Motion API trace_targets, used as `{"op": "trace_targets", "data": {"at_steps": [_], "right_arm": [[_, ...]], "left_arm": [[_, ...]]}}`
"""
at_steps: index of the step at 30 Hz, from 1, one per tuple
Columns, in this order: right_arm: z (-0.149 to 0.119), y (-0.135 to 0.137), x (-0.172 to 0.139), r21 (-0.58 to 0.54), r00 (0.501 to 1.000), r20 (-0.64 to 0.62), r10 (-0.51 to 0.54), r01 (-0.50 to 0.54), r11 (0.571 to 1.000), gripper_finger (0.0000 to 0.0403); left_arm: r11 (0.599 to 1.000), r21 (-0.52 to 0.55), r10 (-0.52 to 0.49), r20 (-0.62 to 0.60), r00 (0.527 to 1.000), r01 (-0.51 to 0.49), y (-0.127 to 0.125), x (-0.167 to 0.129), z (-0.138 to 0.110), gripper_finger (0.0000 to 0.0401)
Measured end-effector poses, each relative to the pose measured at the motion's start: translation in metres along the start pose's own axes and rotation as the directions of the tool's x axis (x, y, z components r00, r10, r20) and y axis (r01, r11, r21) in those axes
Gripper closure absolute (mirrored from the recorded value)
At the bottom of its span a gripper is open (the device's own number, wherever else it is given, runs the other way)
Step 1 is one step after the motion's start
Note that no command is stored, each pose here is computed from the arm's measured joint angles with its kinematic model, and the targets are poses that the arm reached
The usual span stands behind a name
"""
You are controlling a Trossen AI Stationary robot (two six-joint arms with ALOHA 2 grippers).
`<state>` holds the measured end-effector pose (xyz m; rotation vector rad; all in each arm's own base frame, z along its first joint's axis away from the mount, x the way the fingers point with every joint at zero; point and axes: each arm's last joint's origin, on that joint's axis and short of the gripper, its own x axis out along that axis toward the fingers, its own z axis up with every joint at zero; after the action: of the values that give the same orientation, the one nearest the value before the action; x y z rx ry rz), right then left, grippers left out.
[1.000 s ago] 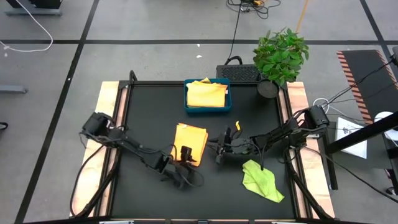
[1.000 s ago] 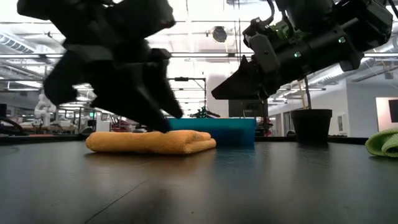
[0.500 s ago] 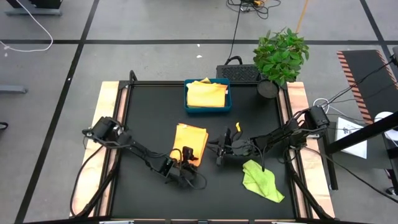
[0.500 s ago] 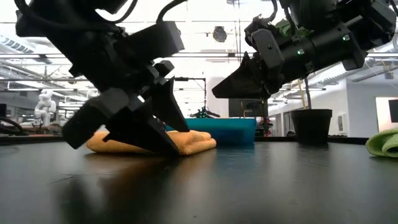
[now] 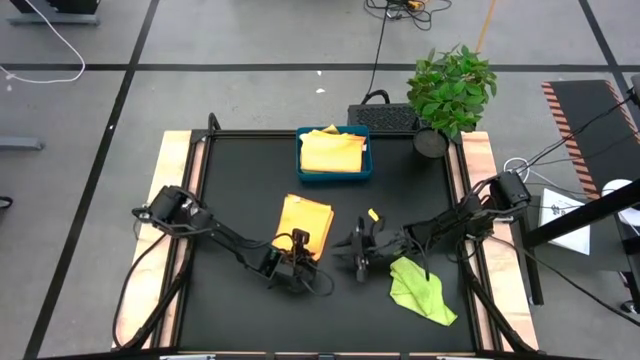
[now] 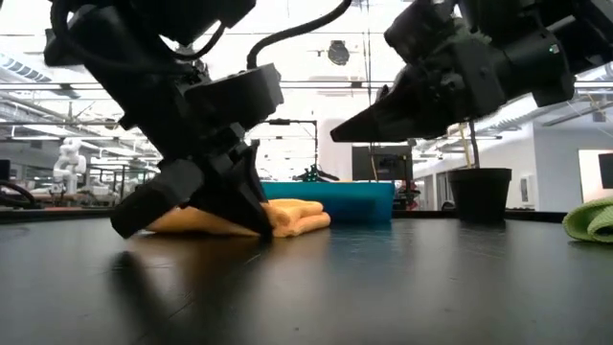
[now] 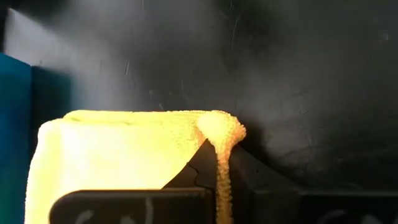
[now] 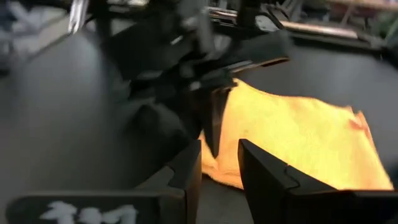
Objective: Fold microfiber towels
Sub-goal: Stack the orange microfiber towel on top of the orange microfiber towel in the bin
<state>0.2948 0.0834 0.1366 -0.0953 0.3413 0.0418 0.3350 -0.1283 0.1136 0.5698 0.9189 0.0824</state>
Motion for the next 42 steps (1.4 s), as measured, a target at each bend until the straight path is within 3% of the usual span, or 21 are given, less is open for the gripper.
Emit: {"op": "trace_targets", "data": {"at_steps": [8,17,20,23,31,42], "right_arm": [[-0.011,0.004,0.005,-0.291,0.999,-0.036,0.008,-0.018,0.957,0.0240],[-0.036,-0.013,0.027,-0.396,0.998,-0.004,-0.066,0.059,0.916,0.0113],[-0.042,-0.021,0.036,-0.444,0.995,-0.005,-0.095,0.083,0.892,0.0093],[-0.046,-0.030,0.046,-0.437,0.995,-0.016,-0.102,0.085,0.895,0.0089],[-0.056,-0.048,0.061,-0.433,0.988,-0.054,-0.142,0.104,0.895,0.0119],[-0.063,-0.051,0.060,-0.447,0.979,-0.133,-0.151,0.077,0.891,0.0301]], "left_arm": [[0.997,-0.063,-0.044,0.071,0.997,0.049,0.020,-0.034,0.012,0.0393],[0.995,-0.085,-0.043,0.095,0.995,0.051,0.032,-0.054,0.015,0.0396],[0.995,-0.089,-0.043,0.103,0.994,0.052,0.032,-0.056,0.016,0.0395],[0.995,-0.090,-0.043,0.109,0.993,0.053,0.033,-0.057,0.017,0.0393],[0.995,-0.078,-0.057,0.108,0.993,0.066,0.030,-0.059,0.017,0.0393],[0.993,-0.099,-0.046,0.179,0.983,0.064,0.036,-0.096,0.021,0.0396]]}}
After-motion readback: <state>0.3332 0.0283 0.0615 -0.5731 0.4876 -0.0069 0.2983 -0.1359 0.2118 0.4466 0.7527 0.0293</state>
